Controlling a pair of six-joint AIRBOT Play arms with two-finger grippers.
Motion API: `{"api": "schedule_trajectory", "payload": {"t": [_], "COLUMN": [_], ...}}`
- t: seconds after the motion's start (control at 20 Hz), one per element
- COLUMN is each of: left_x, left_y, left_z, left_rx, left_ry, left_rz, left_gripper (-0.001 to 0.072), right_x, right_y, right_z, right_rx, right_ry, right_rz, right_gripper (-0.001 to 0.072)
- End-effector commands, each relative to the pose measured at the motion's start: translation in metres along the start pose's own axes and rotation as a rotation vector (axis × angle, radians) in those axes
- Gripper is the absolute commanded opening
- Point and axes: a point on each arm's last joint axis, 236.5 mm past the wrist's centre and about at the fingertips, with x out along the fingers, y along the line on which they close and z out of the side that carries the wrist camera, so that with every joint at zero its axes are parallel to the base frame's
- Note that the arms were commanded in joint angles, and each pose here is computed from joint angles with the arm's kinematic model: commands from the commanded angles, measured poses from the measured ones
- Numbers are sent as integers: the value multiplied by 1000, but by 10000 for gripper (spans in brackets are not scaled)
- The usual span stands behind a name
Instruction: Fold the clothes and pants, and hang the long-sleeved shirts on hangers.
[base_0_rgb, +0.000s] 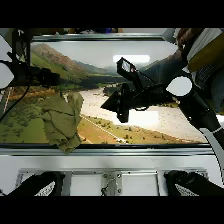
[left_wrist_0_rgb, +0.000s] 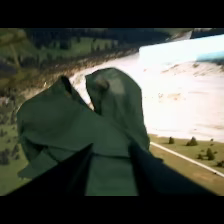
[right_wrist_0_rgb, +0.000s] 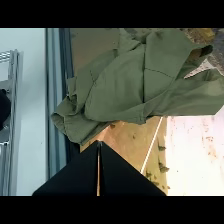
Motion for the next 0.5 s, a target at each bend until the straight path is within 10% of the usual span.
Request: {"api": "schedule_trajectory", "payload": {"t": [0.0, 0.45], "left_x": [46, 183], "left_y": [48, 56], "left_z": [-48, -195], "left_rx": [-99, -513], "left_ry": [261, 467], "left_rz": [92, -29], "left_gripper": [703, 702], "right_x": [0, 0], "right_y": [0, 0], "right_z": [0, 0], "right_rx": [1, 0], "right_ry": [0, 0], "right_rz": [1, 1], "right_gripper": [17, 17]}}
